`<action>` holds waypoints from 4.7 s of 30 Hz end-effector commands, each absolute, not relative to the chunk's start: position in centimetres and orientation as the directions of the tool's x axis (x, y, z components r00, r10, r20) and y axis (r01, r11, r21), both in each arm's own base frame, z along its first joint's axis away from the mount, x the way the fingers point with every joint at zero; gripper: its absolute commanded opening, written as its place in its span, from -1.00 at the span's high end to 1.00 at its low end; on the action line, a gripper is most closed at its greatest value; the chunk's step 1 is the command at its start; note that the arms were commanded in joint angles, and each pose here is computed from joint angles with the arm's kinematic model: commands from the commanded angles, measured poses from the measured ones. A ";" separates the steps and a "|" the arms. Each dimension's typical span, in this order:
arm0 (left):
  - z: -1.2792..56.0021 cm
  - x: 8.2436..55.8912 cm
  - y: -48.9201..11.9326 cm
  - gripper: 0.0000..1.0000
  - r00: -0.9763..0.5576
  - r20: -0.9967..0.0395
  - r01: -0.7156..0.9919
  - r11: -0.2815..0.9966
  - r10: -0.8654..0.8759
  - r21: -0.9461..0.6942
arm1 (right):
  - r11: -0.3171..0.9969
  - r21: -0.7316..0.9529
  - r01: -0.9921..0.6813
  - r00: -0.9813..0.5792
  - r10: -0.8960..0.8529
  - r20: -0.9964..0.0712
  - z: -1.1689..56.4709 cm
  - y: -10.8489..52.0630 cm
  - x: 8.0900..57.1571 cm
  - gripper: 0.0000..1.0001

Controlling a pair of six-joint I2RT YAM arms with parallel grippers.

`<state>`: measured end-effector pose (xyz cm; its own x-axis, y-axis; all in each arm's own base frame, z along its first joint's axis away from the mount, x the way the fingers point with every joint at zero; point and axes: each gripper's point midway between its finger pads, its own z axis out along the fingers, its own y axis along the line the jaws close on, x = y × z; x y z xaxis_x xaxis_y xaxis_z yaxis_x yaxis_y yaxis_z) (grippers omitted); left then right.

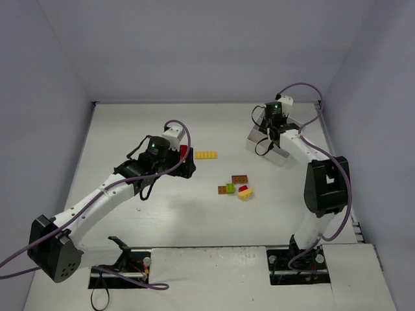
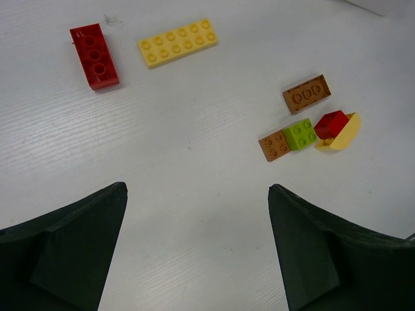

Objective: Sort the legos into containers by color

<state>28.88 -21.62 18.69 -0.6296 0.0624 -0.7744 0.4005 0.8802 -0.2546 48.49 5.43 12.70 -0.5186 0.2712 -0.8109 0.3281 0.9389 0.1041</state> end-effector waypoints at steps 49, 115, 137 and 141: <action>18.0 29.8 -17.0 -0.66 -0.676 -0.736 0.315 0.910 0.017 -0.268 | 0.834 0.065 -0.547 -0.672 -0.392 -0.628 9.5 18.8 36.7 -0.05; 15.7 29.8 -18.6 -0.66 -0.720 -0.693 0.357 0.879 0.044 -0.315 | 0.992 0.051 0.111 -0.736 0.117 -0.667 7.8 15.1 35.7 0.73; 16.5 29.6 -18.5 -0.66 -0.702 -0.711 0.368 0.876 0.040 -0.313 | 0.813 0.081 0.577 -0.351 0.336 -0.874 17.8 -1.9 43.9 0.62; 16.5 29.7 -18.4 -0.66 -0.700 -0.713 0.367 0.877 0.040 -0.311 | 0.807 0.083 0.584 -0.355 0.346 -0.868 17.2 -2.6 44.9 0.43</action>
